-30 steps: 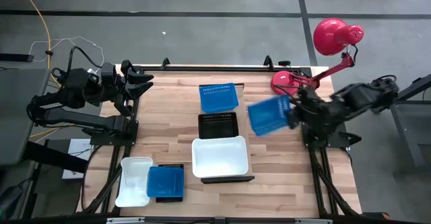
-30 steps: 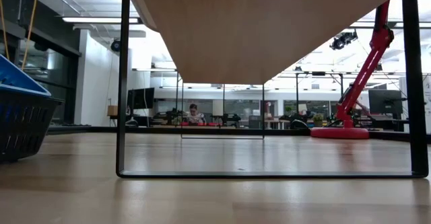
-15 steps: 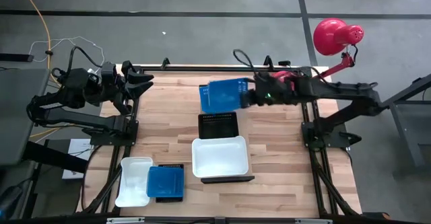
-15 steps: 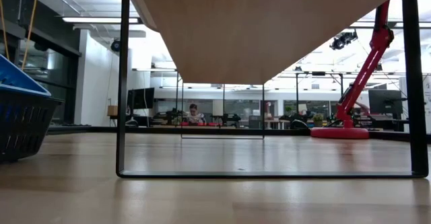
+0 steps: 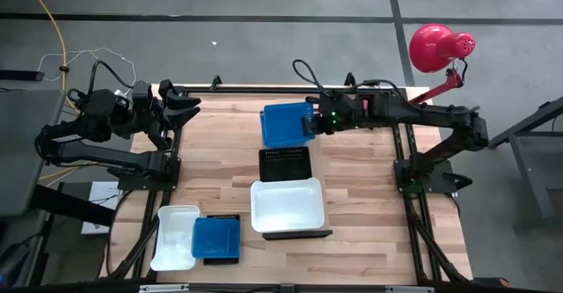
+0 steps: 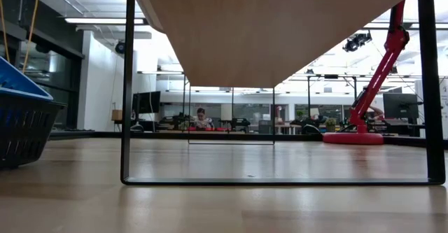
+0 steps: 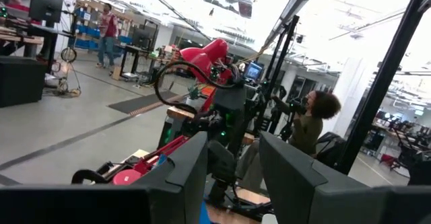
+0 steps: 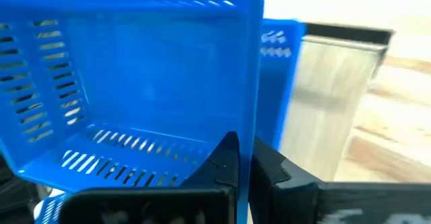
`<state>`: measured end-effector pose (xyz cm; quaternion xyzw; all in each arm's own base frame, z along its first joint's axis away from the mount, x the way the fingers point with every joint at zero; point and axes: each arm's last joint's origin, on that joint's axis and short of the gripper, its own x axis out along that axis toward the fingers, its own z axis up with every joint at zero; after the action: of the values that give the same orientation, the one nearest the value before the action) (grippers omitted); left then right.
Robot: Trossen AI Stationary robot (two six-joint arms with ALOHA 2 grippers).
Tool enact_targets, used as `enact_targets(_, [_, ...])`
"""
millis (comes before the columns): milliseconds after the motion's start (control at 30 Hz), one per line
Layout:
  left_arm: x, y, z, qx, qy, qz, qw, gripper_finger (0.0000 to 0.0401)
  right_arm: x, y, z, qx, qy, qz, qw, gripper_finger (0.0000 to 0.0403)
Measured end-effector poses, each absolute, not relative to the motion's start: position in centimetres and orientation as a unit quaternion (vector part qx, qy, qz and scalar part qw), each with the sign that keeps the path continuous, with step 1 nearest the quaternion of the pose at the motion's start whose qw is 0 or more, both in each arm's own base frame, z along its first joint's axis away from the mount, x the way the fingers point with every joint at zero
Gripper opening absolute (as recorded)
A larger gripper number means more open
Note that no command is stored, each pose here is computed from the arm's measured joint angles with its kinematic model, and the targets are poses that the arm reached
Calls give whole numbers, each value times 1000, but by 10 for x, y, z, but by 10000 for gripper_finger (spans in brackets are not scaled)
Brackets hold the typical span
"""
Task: Stack baskets on shelf by color
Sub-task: Stack the right blue bin on the blue bin on the shelf
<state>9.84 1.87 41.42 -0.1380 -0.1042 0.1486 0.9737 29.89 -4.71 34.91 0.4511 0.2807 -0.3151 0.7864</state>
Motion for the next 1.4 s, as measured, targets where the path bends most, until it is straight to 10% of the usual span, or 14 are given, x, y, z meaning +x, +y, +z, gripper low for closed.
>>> enact_targets(1400, [98,19,414,-116,-102,164,974,125,300,-50,342,463,317,-299,772,0])
